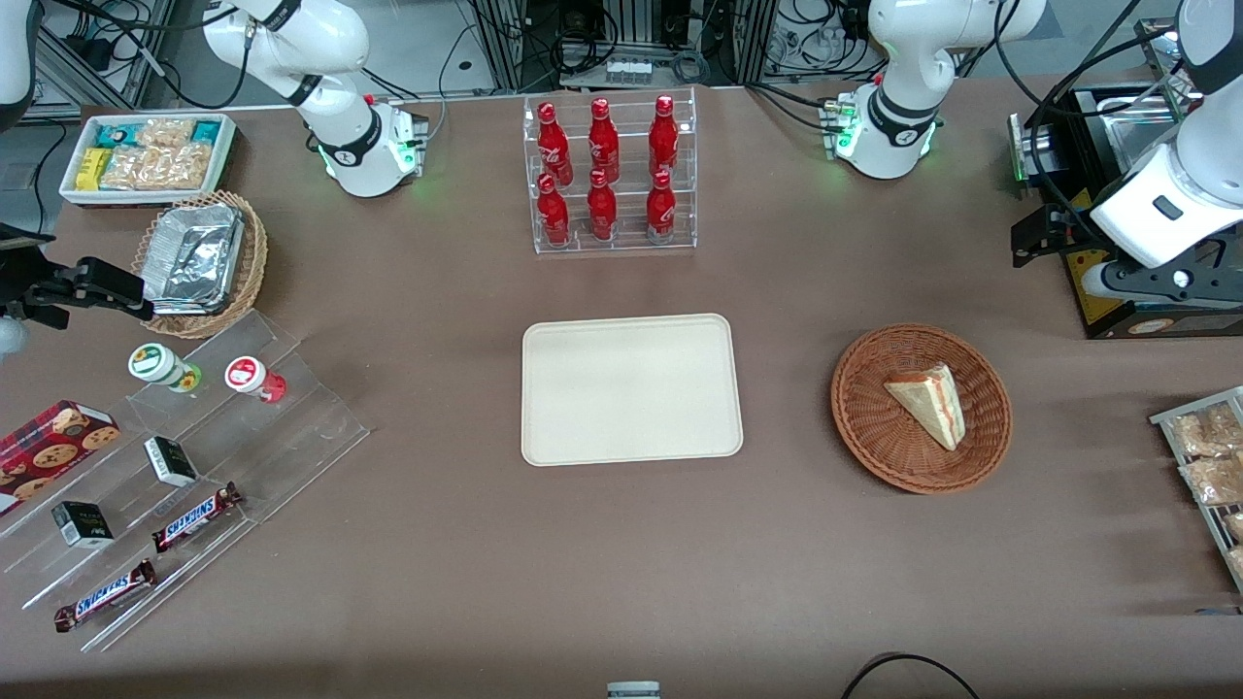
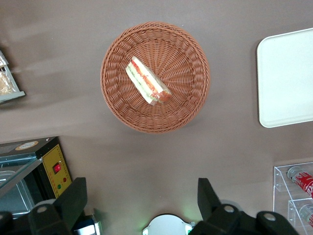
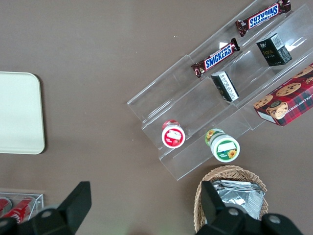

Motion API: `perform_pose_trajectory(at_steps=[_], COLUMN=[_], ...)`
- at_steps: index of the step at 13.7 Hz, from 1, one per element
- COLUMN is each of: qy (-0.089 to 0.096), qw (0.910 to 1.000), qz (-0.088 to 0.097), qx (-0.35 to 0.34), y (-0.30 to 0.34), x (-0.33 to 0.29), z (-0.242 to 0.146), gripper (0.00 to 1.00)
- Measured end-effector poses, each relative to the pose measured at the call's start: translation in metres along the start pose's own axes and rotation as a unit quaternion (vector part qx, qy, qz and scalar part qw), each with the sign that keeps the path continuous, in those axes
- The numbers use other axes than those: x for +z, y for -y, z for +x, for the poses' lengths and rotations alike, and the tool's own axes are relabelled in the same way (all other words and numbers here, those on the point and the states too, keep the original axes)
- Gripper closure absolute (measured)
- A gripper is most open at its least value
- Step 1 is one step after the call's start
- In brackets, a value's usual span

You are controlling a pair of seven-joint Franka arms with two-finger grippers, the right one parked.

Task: Place sandwich from basket to tray
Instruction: 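Move the left gripper over the wrapped sandwich in the wicker basket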

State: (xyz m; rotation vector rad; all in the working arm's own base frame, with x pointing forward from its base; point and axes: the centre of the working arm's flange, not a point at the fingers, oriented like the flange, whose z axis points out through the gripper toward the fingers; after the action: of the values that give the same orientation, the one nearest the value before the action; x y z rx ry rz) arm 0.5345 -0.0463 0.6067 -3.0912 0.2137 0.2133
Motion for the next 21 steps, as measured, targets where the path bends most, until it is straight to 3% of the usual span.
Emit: perform_pose_trajectory(at_steps=[6, 11, 18, 21], qy=[0.002, 0.000, -0.042, -0.047], qw=[0.9998, 0.9998, 0.9987, 0.9977], qz=[-0.004, -0.004, -0.006, -0.008], qx=[-0.021, -0.021, -0.030, -0.049], y=[-0.007, -0.008, -0.001, 0.006], x=[0.003, 0.058, 0.155, 0.188], z=[0.001, 0.018, 0.034, 0.037], gripper=[0.00, 0.00, 0.00, 0.00])
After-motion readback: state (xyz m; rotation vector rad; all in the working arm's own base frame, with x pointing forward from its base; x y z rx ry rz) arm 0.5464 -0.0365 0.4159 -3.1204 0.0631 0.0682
